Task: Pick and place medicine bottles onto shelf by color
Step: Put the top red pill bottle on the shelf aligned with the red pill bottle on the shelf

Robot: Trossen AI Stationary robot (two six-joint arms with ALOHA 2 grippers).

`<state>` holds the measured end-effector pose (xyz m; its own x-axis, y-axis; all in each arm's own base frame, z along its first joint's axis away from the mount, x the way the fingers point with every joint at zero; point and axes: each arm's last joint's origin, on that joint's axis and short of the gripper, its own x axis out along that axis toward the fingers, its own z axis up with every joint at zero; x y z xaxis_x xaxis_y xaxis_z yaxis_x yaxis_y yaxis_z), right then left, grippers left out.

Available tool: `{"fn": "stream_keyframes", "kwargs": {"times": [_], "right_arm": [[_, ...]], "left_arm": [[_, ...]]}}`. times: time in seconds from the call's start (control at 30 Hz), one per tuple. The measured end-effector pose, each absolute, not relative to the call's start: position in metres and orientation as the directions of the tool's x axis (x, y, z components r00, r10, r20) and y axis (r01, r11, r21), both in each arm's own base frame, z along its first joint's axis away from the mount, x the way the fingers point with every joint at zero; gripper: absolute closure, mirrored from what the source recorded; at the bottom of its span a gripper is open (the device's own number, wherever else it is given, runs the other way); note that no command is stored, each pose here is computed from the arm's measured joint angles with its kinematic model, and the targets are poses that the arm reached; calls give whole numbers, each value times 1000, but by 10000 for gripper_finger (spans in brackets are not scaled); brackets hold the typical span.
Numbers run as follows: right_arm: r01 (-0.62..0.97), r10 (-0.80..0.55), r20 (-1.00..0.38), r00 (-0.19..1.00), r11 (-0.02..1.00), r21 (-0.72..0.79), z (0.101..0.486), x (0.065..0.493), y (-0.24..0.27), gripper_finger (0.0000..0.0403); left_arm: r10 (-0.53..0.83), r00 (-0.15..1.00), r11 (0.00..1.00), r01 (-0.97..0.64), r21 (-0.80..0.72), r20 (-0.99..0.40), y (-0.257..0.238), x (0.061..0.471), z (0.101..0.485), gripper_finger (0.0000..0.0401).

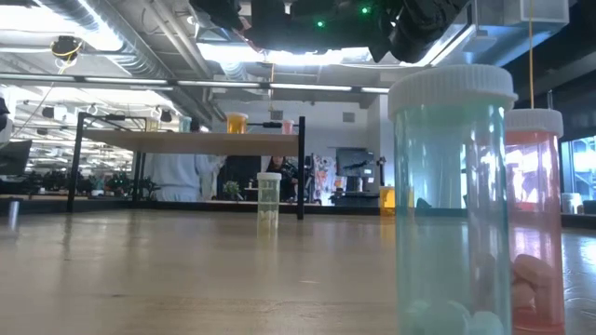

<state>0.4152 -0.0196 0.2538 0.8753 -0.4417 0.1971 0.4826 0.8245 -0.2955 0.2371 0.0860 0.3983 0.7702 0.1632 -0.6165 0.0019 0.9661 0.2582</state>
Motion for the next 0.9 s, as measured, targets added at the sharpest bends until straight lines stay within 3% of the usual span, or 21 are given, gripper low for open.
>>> {"fn": "stream_keyframes", "kwargs": {"times": [0.4,0.9], "right_arm": [[482,-442,197,875,825,-296,254,415,-19,298],[485,-444,197,874,824,-294,254,415,-20,282]], "left_arm": [[163,771,966,2,258,-616,86,237,398,286],[163,771,966,2,258,-616,86,237,398,286]]}}
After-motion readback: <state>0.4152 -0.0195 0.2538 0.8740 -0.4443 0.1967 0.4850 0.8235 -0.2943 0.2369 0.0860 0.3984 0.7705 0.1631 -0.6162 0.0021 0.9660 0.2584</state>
